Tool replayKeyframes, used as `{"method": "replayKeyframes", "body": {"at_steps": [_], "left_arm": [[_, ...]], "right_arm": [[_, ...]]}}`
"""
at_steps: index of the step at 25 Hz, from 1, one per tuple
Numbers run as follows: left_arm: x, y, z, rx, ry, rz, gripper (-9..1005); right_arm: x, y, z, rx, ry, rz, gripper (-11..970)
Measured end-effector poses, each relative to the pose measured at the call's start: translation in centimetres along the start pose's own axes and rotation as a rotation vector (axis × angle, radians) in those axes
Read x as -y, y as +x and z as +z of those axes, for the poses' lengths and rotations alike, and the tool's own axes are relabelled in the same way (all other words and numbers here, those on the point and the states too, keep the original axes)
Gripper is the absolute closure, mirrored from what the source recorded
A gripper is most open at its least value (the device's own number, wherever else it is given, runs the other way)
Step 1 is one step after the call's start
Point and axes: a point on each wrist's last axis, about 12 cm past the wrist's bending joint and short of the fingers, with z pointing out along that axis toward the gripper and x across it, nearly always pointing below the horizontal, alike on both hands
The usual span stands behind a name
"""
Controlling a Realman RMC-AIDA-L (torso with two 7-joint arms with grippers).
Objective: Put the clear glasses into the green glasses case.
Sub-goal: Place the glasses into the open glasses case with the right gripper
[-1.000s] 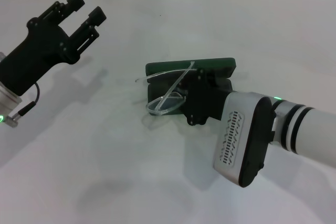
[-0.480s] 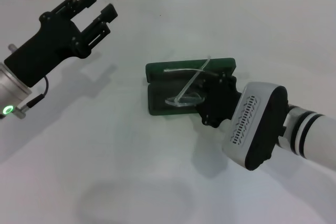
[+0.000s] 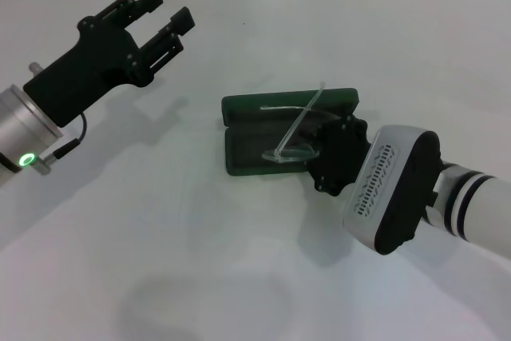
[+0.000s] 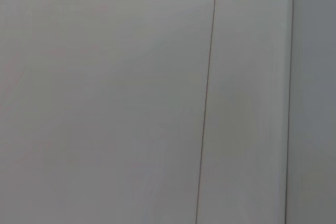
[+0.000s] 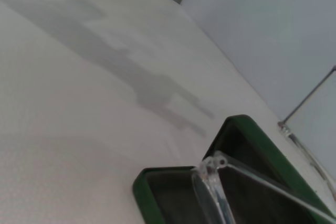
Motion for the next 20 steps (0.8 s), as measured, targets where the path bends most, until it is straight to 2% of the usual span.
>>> {"method": "replayKeyframes", "body": {"at_steps": [8, 20], "left_arm": [[0.0, 0.0, 0.0, 0.0, -0.004, 0.0, 409], [0.0, -0.1, 0.3, 0.004, 0.0, 0.008, 409]], "right_arm": [[-0.2, -1.4, 0.1, 0.049, -0.023, -0.019, 845], [-2.5, -3.7, 0.5, 0.126, -0.139, -0.089, 844]]}}
